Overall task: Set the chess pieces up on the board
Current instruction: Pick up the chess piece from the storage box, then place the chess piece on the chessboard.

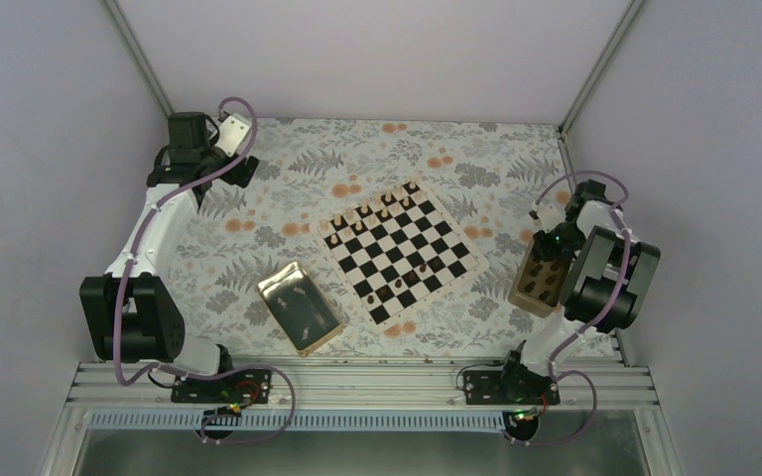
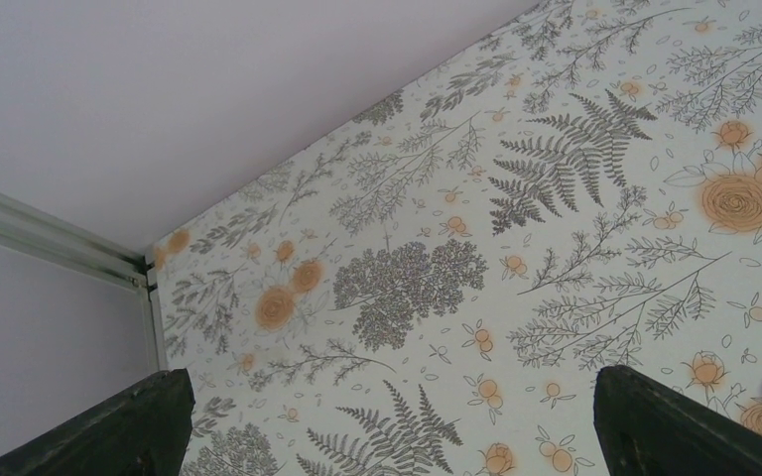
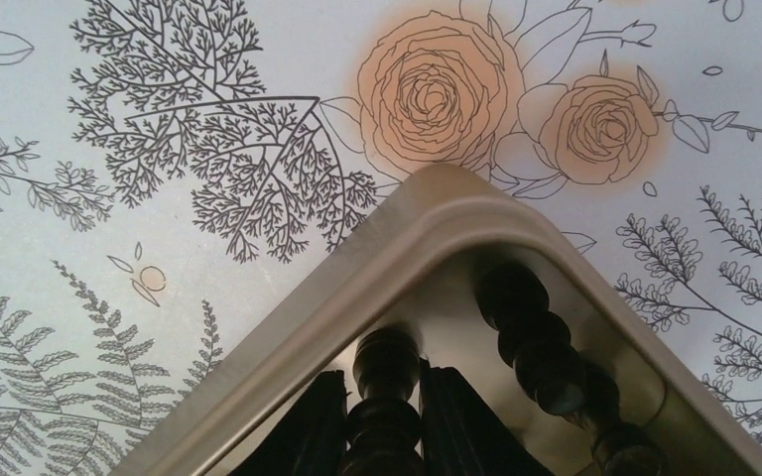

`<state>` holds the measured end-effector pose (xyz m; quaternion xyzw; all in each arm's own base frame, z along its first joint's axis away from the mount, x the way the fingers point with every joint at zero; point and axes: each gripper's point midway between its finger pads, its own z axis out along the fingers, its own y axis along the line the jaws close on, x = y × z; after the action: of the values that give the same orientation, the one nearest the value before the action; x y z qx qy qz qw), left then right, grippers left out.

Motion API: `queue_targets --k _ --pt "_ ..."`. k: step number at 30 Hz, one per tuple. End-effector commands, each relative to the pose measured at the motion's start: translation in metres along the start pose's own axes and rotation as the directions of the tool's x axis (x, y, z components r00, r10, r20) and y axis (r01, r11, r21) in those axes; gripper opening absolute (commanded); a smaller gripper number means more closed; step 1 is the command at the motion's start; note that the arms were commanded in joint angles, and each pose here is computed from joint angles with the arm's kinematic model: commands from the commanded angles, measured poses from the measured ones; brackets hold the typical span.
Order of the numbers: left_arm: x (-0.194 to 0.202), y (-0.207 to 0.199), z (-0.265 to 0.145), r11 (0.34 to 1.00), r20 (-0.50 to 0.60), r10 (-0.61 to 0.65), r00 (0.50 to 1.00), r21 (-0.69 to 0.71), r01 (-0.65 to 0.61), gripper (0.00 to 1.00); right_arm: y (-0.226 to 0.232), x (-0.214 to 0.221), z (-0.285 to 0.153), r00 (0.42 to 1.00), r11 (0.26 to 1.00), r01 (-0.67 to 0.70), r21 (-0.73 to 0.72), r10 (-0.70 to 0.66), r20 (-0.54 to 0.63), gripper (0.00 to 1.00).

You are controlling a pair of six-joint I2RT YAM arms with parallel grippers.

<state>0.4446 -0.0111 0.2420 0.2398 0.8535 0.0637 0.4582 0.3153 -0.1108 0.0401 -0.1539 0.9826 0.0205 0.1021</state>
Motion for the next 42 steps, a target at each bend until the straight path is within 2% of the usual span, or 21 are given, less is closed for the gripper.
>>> queue_targets --k 1,6,15,22,26,31,35,42 --pt "0.001 -0.002 0.004 1.000 0.007 -0.006 1.000 0.013 0.006 1.00 -0.003 -0.006 -0.015 1.000 0.999 0.012 0.036 -0.013 0.018 0.19" --pt "-0.002 -0.002 0.002 1.000 0.015 -0.008 1.000 0.016 0.008 1.00 -0.005 -0.006 -0.026 1.000 0.998 0.016 0.057 -0.016 0.014 0.13" --pt "-0.011 -0.002 -0.005 1.000 0.034 -0.019 0.999 0.026 0.018 1.00 0.005 -0.026 -0.089 0.996 0.990 0.065 0.127 -0.072 0.051 0.12" --pt "-0.015 0.000 -0.008 0.999 0.045 -0.034 0.998 0.019 0.034 1.00 0.070 -0.072 -0.118 0.973 0.975 0.186 0.120 -0.200 0.117 0.13" --pt "-0.012 -0.001 -0.006 0.999 0.037 -0.042 0.998 0.023 0.041 1.00 0.124 -0.086 -0.109 0.948 0.961 0.272 0.059 -0.278 0.153 0.13" --pt "-0.013 0.001 -0.005 0.999 0.037 -0.051 0.998 0.019 0.051 1.00 0.187 -0.080 -0.090 0.913 0.923 0.384 -0.040 -0.373 0.168 0.12" --pt "-0.012 -0.001 -0.003 0.998 0.031 -0.054 0.998 0.028 0.053 1.00 0.217 -0.076 -0.084 0.866 0.877 0.475 -0.077 -0.450 0.219 0.10" --pt "-0.005 -0.001 -0.001 0.998 0.014 -0.059 0.998 0.017 0.059 1.00 0.264 -0.062 -0.077 0.796 0.794 0.591 -0.142 -0.545 0.263 0.12"
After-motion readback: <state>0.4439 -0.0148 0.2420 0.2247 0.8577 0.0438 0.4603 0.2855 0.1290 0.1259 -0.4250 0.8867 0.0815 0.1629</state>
